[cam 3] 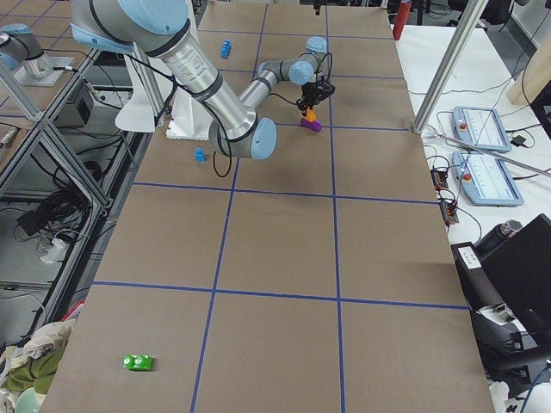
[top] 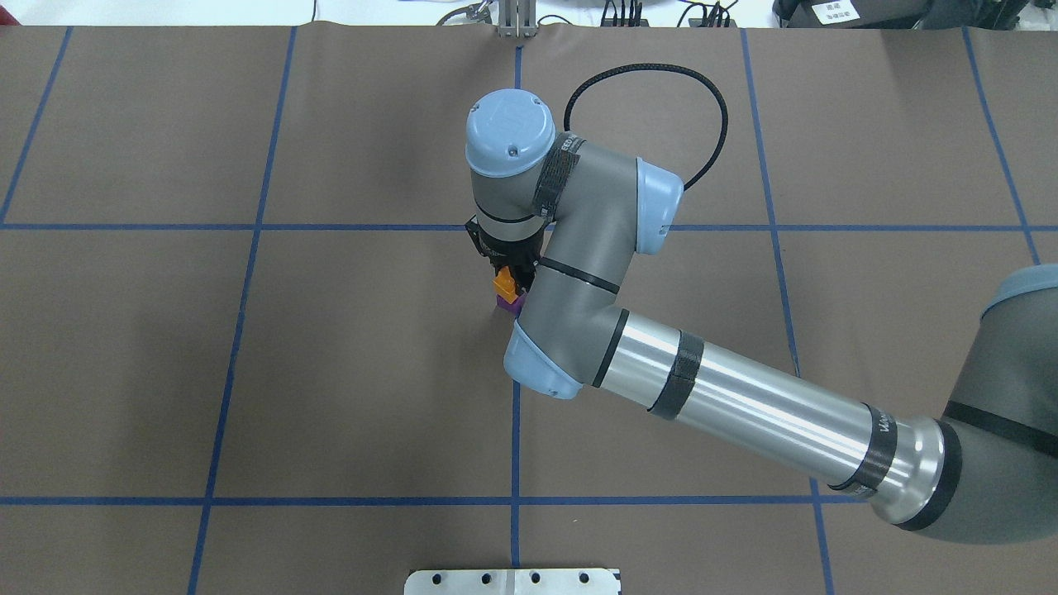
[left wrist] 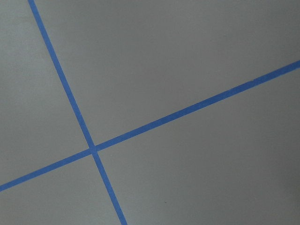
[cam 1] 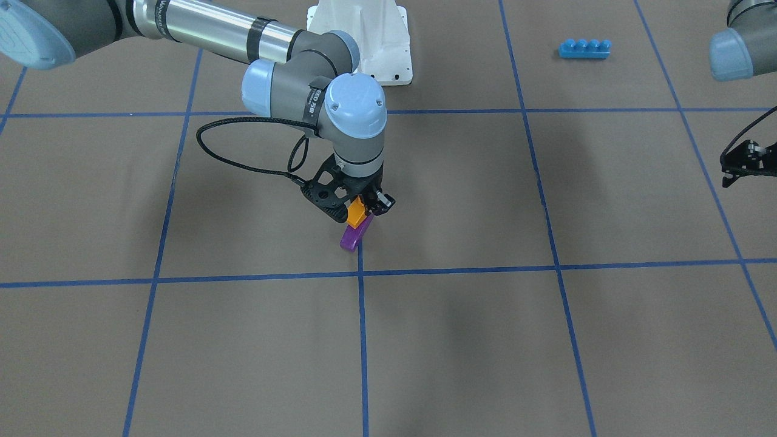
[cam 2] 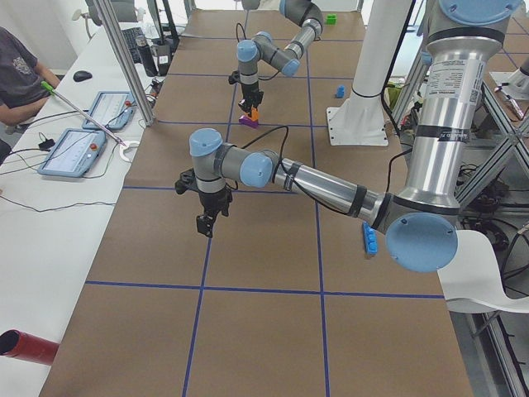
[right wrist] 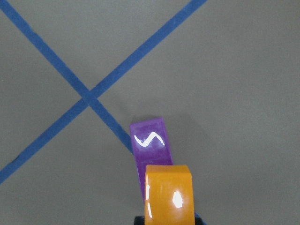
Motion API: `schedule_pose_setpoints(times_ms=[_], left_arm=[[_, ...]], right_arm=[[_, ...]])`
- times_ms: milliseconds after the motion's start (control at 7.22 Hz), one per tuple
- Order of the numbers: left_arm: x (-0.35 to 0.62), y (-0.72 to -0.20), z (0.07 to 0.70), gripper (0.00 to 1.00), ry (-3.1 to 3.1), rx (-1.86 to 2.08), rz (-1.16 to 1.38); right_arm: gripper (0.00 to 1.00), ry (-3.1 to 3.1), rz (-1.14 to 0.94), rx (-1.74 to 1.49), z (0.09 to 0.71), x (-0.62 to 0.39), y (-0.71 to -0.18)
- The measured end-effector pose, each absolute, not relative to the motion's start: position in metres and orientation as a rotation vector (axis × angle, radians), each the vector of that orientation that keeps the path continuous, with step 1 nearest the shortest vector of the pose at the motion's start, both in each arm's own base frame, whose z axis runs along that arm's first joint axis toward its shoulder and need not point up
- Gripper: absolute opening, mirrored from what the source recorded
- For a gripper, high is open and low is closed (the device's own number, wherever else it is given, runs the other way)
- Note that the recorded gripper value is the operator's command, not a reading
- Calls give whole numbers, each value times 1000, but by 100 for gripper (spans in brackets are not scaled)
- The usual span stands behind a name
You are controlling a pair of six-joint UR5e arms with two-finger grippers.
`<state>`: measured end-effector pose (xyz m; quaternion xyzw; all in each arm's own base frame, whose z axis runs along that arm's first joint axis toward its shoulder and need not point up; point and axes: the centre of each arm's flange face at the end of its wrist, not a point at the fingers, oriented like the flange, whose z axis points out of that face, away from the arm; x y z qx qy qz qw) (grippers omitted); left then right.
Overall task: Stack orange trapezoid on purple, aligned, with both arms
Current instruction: 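Lower and align the orange block onto the purple block with the right gripper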
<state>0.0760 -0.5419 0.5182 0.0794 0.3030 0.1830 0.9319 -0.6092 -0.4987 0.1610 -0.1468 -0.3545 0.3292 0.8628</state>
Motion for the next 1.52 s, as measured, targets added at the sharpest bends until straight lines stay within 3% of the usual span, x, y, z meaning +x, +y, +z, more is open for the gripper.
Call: schedule_pose_setpoints(times_ms=[1524], left_arm=[[76,-542,520,100,620,159,371]], right_arm=[[0,-738,682,-301,168,-615,-495]])
